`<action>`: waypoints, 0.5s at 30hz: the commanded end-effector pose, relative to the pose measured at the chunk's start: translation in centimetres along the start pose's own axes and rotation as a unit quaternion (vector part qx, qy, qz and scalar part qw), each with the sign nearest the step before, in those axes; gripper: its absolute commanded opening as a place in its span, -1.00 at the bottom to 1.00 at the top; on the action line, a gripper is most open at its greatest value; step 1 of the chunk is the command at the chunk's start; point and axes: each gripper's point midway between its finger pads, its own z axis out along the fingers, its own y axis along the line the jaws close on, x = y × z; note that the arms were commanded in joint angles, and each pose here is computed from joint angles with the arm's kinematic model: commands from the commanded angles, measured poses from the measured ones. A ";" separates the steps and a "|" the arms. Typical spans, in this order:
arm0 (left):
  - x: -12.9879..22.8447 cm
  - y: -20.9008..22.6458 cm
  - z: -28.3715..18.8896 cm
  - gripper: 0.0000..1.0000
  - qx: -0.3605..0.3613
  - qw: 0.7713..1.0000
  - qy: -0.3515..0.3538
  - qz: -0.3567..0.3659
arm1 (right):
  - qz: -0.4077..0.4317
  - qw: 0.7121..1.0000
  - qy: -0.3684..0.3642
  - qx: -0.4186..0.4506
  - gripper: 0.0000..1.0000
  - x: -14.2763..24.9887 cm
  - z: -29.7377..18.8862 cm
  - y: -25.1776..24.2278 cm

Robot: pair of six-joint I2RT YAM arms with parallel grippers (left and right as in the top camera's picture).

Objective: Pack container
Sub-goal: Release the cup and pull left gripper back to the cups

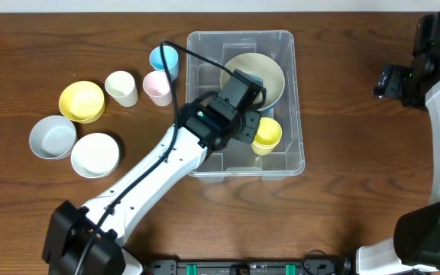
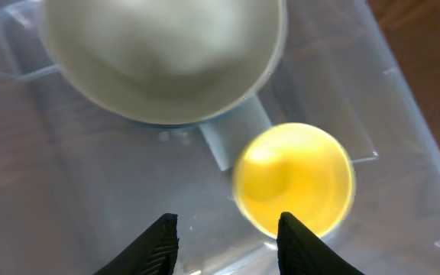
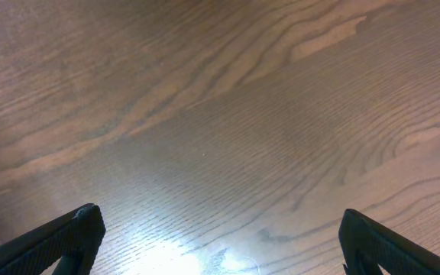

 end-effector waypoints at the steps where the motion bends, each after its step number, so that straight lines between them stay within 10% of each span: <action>1: -2.3 3.3 -3.3 -0.13 -0.024 0.998 -0.043 -0.037 | 0.014 1.000 -0.014 -0.003 0.99 -0.5 -0.9 -0.3; 15: 2.8 27.5 -12.5 -0.10 -0.232 0.906 -0.057 -0.349 | 0.014 1.000 -0.014 -0.003 0.98 -0.5 -0.9 -0.3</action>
